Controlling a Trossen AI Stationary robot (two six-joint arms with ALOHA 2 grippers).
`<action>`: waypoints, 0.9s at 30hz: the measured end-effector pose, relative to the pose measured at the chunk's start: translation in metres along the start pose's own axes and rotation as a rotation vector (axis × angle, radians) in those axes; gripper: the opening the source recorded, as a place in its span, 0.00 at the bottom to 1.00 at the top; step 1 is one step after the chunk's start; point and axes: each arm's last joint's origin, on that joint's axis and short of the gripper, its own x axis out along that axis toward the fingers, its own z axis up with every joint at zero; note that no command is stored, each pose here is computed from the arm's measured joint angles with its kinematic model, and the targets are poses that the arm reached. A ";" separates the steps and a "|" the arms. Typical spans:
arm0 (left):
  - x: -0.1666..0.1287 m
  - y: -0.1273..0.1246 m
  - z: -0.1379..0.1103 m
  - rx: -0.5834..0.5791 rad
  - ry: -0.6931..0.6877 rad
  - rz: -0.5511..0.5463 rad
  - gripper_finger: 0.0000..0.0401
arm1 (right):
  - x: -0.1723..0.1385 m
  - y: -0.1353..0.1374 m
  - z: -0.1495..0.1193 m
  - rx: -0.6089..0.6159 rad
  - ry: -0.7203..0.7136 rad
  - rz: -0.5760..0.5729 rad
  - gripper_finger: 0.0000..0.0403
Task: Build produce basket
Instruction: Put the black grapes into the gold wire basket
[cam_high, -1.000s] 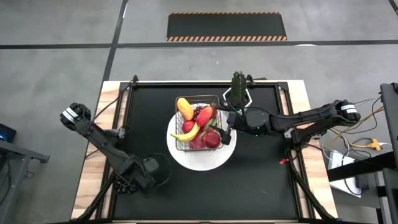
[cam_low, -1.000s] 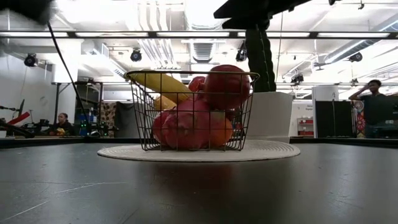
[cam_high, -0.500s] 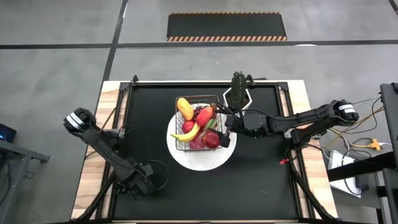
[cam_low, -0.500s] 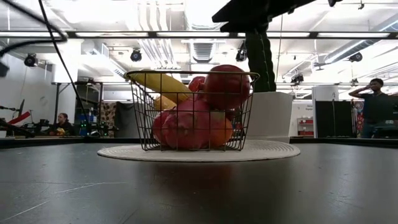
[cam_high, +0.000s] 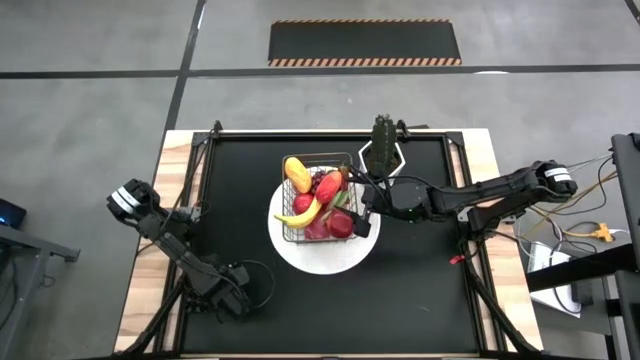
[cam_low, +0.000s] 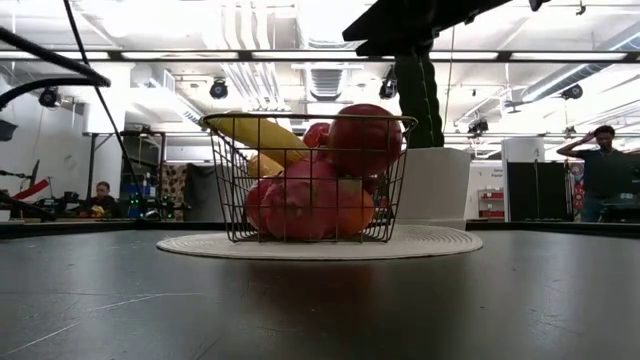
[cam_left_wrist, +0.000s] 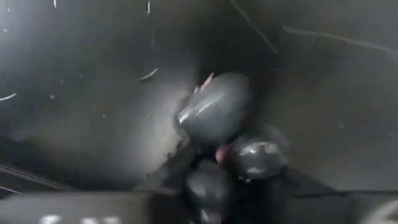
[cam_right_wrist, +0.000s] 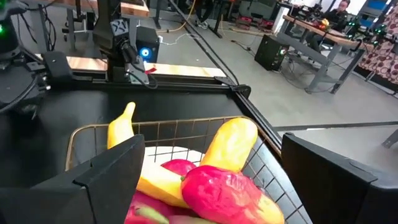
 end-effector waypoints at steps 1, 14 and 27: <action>-0.001 0.000 0.000 0.000 -0.003 -0.004 0.20 | -0.001 0.001 0.000 -0.001 0.005 0.005 0.89; -0.052 -0.012 0.001 0.067 -0.331 -0.101 0.03 | -0.027 0.019 0.004 -0.033 0.037 0.030 0.89; -0.194 0.014 0.006 0.229 -1.346 0.121 0.03 | -0.060 0.030 0.017 -0.017 -0.012 0.118 0.89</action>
